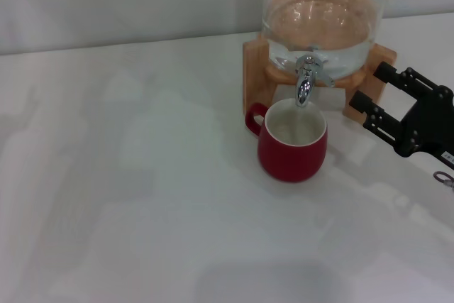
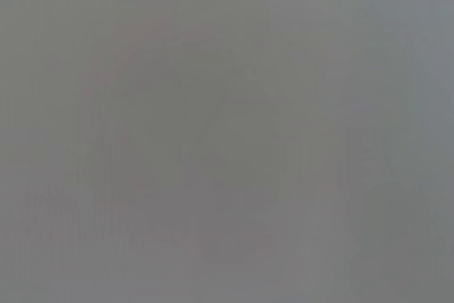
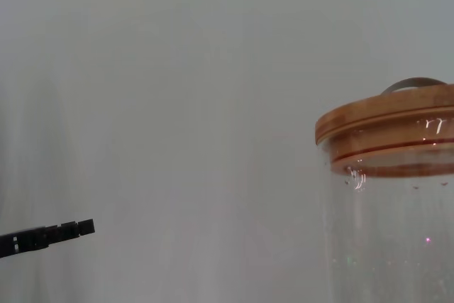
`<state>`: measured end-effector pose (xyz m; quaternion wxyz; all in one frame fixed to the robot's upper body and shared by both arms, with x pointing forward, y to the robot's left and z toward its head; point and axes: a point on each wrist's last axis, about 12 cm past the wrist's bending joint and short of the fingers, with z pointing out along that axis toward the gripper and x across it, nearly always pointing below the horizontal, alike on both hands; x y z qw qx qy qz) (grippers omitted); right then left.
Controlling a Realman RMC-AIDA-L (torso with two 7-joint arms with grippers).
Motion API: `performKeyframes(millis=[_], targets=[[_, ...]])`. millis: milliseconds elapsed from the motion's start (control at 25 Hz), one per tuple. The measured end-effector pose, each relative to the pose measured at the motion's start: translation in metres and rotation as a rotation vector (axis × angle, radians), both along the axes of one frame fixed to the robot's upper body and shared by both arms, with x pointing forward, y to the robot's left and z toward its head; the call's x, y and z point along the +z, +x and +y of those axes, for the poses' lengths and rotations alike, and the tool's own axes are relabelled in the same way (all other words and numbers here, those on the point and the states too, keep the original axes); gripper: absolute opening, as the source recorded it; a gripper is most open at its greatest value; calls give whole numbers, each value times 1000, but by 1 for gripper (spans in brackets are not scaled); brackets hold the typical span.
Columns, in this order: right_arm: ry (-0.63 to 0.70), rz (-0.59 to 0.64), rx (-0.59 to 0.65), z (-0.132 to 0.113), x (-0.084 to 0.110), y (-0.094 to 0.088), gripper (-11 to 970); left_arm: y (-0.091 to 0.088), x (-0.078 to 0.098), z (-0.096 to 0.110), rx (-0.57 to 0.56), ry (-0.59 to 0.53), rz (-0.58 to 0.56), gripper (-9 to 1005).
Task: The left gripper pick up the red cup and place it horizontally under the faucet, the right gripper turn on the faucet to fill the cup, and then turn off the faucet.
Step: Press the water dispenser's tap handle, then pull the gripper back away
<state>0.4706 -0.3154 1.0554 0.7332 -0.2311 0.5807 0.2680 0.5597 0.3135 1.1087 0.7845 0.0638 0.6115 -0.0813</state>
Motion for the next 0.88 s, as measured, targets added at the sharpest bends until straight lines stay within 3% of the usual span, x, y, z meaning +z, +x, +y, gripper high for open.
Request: performKeyframes(millis=[880], targets=[[-1,2,4,1,0,0,621,2,2,0,1,-2,-3,876]])
